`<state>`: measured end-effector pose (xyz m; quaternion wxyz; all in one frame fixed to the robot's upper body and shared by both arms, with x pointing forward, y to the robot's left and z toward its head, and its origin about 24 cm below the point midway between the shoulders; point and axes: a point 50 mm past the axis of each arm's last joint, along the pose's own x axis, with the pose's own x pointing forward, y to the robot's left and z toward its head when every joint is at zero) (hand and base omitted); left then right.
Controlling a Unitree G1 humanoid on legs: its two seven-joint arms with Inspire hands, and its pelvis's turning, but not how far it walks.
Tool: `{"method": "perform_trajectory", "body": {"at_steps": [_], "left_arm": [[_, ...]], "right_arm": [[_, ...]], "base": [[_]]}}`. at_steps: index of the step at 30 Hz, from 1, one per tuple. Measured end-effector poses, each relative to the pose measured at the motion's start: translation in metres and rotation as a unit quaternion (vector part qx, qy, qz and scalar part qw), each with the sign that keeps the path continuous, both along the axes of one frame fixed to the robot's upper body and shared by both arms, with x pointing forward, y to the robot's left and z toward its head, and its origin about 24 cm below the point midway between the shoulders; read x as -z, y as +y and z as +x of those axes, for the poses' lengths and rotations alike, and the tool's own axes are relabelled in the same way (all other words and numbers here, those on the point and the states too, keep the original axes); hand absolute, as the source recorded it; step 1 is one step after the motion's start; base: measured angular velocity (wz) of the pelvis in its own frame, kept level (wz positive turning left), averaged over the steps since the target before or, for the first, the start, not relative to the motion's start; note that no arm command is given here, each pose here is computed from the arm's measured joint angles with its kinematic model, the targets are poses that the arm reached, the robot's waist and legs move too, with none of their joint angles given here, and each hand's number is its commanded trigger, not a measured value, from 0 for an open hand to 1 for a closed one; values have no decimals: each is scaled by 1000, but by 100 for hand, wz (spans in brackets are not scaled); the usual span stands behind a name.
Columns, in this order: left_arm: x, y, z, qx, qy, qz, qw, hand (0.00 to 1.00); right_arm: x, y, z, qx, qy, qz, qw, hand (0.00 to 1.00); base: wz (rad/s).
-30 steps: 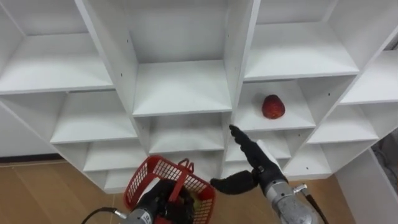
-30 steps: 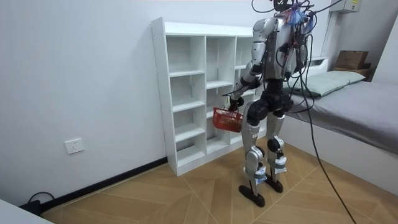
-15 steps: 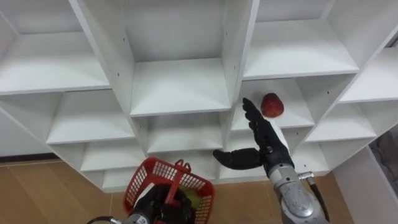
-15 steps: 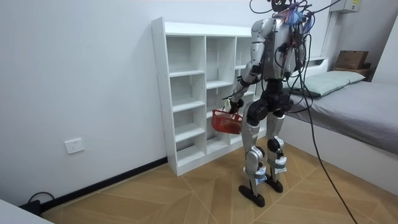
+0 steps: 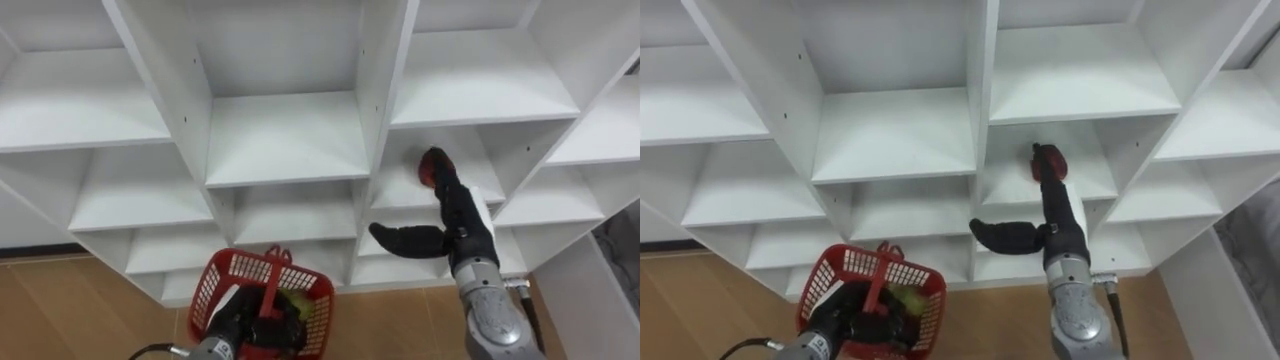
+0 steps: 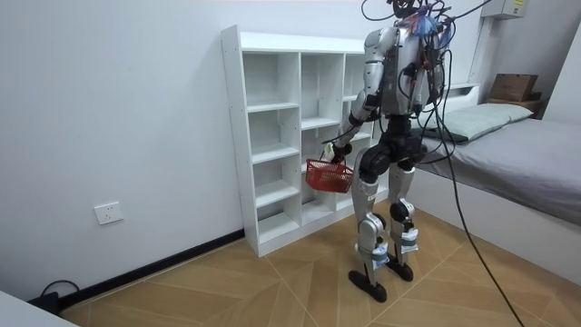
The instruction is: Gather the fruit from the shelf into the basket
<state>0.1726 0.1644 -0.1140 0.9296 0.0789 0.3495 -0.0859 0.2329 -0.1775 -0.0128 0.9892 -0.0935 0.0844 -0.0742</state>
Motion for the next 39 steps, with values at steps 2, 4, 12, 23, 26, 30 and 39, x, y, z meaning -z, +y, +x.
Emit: {"method": "perform_trajectory", "body": {"at_steps": [2, 4, 12, 23, 26, 30, 39], "left_arm": [[0, 6, 0, -8, 0, 5, 1000, 100], [0, 10, -1, -16, 0, 9, 1000, 100], [1, 17, -4, -27, 11, 16, 999, 100], [0, 21, -1, -26, 13, 5, 1000, 100], [3, 23, -5, -20, 24, 1, 999, 100], [8, 25, -11, -17, 46, -1, 999, 100], [14, 26, -22, -18, 66, -1, 998, 100]], "right_arm": [[-1, -10, 0, 24, -2, -2, 1000, 0], [-2, -20, 0, 41, -2, -10, 999, 0], [1, -42, 3, 79, 11, -7, 997, 0], [-11, -68, 36, 123, 4, -31, 992, 0], [-7, -73, 42, 126, 20, -37, 991, 0], [-5, -75, 45, 131, 33, -34, 990, 0], [-1, -81, 50, 143, 52, -43, 987, 0]], "base": [[10], [12], [6], [13], [8], [11], [11]]}}
